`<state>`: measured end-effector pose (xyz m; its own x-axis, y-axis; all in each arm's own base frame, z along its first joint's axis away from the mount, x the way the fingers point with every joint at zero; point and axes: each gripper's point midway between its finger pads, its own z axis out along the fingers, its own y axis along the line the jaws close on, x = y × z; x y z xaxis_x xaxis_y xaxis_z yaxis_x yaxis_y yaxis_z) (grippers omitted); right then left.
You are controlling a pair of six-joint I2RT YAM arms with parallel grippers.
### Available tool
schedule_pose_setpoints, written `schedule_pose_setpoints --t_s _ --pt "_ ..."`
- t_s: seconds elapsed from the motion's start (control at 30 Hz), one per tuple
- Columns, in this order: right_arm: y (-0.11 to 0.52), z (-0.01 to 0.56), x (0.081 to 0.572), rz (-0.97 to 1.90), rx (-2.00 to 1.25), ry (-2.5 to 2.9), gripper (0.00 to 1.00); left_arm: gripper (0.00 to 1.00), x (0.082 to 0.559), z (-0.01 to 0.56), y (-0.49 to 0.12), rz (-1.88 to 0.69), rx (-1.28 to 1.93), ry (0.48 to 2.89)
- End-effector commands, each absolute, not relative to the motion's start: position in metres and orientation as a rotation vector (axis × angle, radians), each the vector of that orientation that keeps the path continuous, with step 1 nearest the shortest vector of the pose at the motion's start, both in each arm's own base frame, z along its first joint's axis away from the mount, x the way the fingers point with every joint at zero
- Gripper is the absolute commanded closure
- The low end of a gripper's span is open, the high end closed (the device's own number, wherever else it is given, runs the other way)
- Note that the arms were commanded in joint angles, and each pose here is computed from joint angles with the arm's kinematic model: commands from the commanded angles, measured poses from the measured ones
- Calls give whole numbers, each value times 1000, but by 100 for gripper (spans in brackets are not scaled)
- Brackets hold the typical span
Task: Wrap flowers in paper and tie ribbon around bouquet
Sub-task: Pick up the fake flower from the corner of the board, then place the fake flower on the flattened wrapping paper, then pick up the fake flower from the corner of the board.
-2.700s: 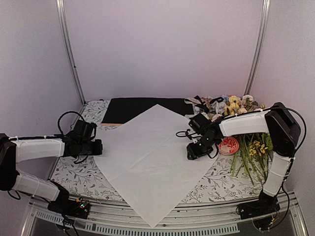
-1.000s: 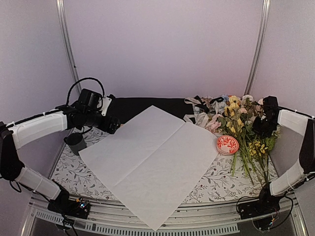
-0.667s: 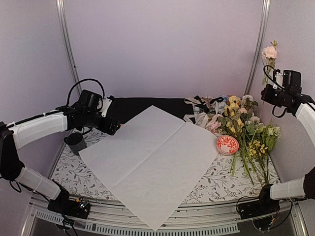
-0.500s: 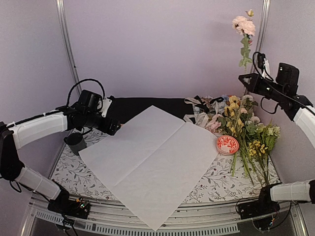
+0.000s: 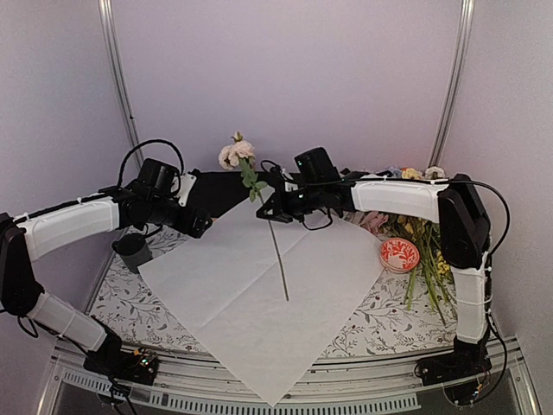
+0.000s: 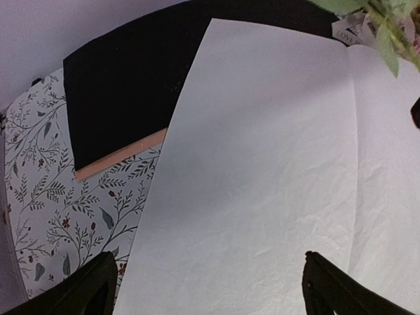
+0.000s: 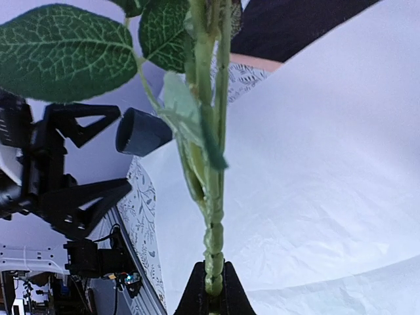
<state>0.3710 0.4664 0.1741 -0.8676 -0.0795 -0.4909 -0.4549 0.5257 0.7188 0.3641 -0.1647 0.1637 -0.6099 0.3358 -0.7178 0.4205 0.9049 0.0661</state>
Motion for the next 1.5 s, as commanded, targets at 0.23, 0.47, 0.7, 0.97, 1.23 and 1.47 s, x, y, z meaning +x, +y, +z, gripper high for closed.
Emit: schedule_pose_setpoints --t_s 0.23,0.47,0.7,0.97,1.23,1.47 --pt "459 67 402 1037 -187 2573 100 1 365 153 -160 -121 550 2301" --pt "450 33 414 913 -141 2600 89 1 365 152 -159 -113 552 2304" --pt "425 91 425 824 -121 2512 52 1 365 149 -159 -113 557 2312" --pt "287 190 445 562 -39 2387 50 1 365 149 -158 -110 554 2312" --pt "71 145 409 185 297 2625 70 1 365 149 -158 -114 555 2310" --pt "-23 104 391 44 572 2602 55 1 365 145 -159 -115 559 2322"
